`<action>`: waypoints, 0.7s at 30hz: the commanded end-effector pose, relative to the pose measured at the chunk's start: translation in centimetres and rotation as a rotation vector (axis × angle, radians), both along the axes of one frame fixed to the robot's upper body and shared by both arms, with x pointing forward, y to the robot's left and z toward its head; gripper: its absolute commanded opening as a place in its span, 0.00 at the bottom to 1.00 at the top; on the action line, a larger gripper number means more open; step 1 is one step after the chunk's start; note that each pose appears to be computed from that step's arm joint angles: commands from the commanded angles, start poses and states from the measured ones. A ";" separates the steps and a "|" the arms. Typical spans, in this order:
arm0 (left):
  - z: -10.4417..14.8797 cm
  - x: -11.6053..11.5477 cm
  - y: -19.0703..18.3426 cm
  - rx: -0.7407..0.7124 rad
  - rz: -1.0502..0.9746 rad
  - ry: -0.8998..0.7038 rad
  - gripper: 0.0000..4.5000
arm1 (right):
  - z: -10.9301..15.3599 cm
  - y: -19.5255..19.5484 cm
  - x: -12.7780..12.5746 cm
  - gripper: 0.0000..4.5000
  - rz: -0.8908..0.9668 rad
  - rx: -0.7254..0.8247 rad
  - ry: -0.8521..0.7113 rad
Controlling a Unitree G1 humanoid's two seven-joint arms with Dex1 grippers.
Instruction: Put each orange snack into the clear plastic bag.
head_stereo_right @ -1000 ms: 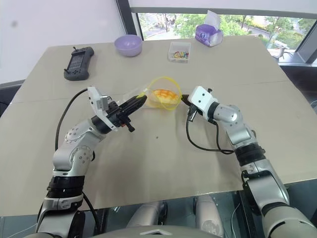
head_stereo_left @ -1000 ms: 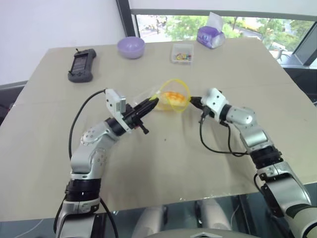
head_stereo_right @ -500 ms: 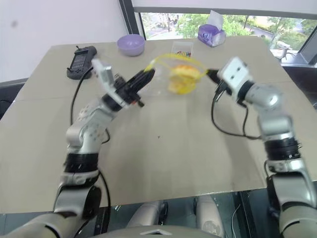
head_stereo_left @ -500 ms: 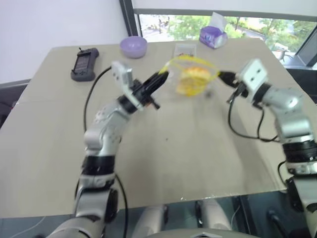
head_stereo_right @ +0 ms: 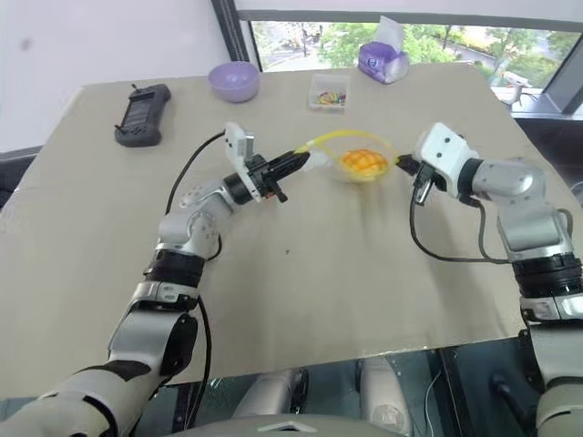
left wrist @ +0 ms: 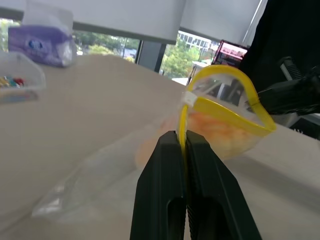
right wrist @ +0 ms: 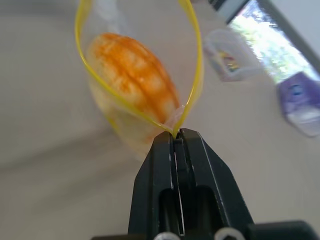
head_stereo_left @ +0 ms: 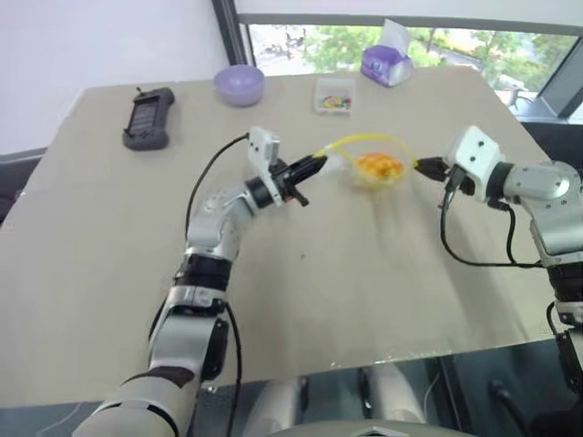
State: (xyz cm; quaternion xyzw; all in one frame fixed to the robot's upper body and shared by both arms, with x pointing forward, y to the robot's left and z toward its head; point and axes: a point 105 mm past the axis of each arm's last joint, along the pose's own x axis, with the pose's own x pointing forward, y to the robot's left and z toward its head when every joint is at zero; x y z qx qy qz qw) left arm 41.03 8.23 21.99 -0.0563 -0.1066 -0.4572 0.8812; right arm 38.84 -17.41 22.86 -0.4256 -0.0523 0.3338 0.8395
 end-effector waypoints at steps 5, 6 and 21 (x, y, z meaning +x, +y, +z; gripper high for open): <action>2.2 -0.7 2.4 0.000 0.137 -0.282 0.00 | 3.9 -1.2 -1.1 0.01 -0.057 -0.012 -0.292; 1.0 -1.6 2.5 0.035 0.114 -0.296 0.00 | 2.4 -0.9 -1.8 0.01 -0.048 -0.025 -0.266; -6.4 -9.2 4.2 0.416 0.032 -0.391 0.00 | -10.1 1.5 -10.1 0.25 -0.117 0.030 0.033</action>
